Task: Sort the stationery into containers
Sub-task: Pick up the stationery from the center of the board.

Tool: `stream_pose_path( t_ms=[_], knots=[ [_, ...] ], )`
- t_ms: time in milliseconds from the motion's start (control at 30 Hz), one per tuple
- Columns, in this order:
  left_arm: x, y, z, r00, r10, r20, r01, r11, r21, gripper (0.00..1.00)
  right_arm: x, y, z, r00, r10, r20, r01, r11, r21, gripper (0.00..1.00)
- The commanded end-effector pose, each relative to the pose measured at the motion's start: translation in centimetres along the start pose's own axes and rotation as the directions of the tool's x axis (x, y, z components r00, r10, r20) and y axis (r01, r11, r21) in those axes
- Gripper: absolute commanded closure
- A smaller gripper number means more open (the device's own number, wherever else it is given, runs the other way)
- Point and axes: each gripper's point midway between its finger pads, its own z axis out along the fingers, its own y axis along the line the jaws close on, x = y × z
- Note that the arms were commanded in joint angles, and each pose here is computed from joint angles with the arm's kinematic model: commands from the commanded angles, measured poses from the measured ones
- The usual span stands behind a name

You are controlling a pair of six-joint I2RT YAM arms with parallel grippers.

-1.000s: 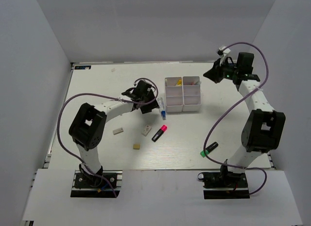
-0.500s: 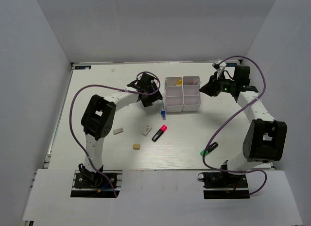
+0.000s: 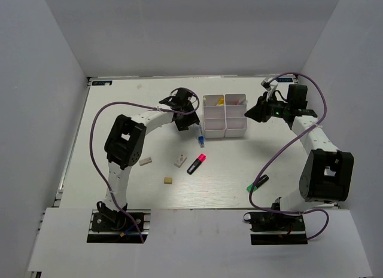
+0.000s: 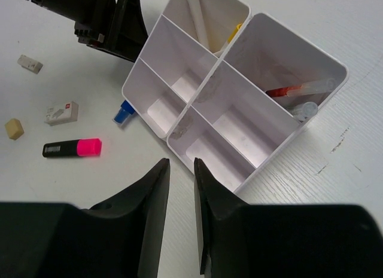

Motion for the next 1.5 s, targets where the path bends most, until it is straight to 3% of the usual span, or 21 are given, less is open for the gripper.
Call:
stream_pose_path(
  t_ms=[0,333,667,800,933,1000,1067,1133,1200,1267,1367,1400,1467],
  knots=[
    [0.0,-0.1,0.0,0.999,0.031,-0.008,-0.032,0.999,-0.016,0.35,-1.5,0.3,-0.4,0.998,-0.031,0.047,0.031,1.0,-0.003,0.71],
    [0.0,-1.2,0.4,0.998,0.057,-0.02,-0.057,0.998,0.007,0.37,-1.4,0.5,-0.5,0.999,-0.021,0.049,0.021,1.0,-0.003,0.71],
    [1.6,3.5,0.7,0.992,0.096,-0.077,-0.109,0.977,-0.185,0.47,-1.3,0.5,-0.4,0.998,-0.012,0.056,0.012,1.0,-0.005,0.69],
    [2.2,5.5,-0.4,0.991,0.11,-0.078,-0.125,0.963,-0.239,0.59,-1.2,0.6,-0.3,0.999,-0.006,0.054,0.007,1.0,-0.008,0.69],
    [3.4,7.2,-1.3,0.991,0.099,-0.088,-0.118,0.964,-0.237,0.91,-1.1,0.6,-0.4,0.998,-0.005,0.055,0.006,1.0,-0.006,0.69],
    [2.7,6.4,-2.6,0.994,0.101,-0.05,-0.109,0.973,-0.201,0.97,-0.9,0.7,-0.3,0.999,0.0,0.051,0.001,1.0,-0.013,0.69],
    [1.7,5.6,-3.5,0.993,0.119,-0.008,-0.118,0.978,-0.171,1.0,-0.9,0.8,-0.4,0.999,-0.002,0.05,0.002,1.0,-0.013,0.64],
    [-0.1,3.7,-5.4,0.988,0.145,0.059,-0.138,0.985,-0.106,1.0,-0.4,0.8,-0.4,0.999,-0.002,0.038,0.002,1.0,-0.01,0.47],
    [-1.7,2.0,-6.7,0.976,0.173,0.133,-0.168,0.985,-0.043,1.0,-0.5,0.9,-0.5,0.999,-0.014,0.039,0.014,1.0,-0.01,0.37],
    [-3.5,-0.1,-8.7,0.963,0.166,0.212,-0.174,0.984,0.024,1.0,-0.1,0.9,-0.4,1.0,-0.008,0.029,0.009,1.0,-0.014,0.37],
    [-5.2,-2.3,-10.7,0.943,0.161,0.293,-0.198,0.975,0.103,1.0,-0.2,1.3,-0.5,0.999,-0.011,0.036,0.012,1.0,-0.028,0.5],
    [-6.0,-3.2,-11.8,0.933,0.148,0.327,-0.201,0.971,0.133,1.0,-0.3,1.4,-0.6,0.999,-0.012,0.036,0.013,0.999,-0.033,0.65],
    [-6.3,-4.4,-12.8,0.927,0.137,0.349,-0.213,0.958,0.19,1.0,-0.1,1.6,-0.5,0.999,-0.003,0.035,0.004,0.999,-0.043,0.83]
  ],
)
